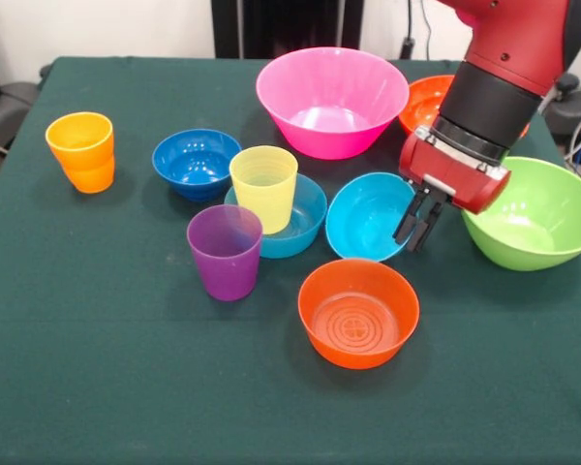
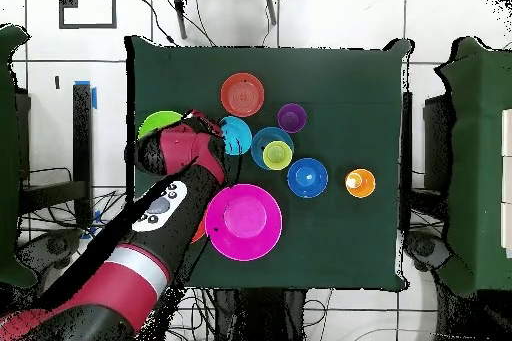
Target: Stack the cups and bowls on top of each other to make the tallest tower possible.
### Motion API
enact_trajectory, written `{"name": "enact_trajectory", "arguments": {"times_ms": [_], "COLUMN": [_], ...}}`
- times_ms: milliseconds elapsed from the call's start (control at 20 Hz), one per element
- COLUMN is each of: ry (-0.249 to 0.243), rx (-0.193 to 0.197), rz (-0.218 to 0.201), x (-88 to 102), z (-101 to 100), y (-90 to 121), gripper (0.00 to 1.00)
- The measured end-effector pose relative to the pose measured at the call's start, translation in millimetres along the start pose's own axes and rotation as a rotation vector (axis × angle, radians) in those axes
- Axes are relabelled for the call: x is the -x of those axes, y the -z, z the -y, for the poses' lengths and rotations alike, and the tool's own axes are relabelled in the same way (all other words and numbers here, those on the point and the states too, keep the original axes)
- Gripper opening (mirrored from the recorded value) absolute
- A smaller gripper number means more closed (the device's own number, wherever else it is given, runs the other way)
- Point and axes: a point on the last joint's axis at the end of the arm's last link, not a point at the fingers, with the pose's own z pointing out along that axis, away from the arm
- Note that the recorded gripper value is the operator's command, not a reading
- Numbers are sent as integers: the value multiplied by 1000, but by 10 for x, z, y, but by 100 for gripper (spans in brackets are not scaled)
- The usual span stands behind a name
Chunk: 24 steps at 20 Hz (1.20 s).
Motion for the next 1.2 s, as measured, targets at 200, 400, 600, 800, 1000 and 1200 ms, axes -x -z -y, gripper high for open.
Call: {"name": "enact_trajectory", "arguments": {"times_ms": [200, 400, 600, 800, 1000, 1200], "ry": [-3, -5, -1, -3, -10, -8], "rx": [6, 8, 15, 19, 21, 26], "rz": [0, 1, 2, 0, 2, 8], "x": [14, 26, 44, 77, 152, 227], "z": [-18, -27, -32, 4, 83, 142], "y": [27, 43, 98, 210, 378, 526], "gripper": [0, 0, 0, 0, 0, 0]}}
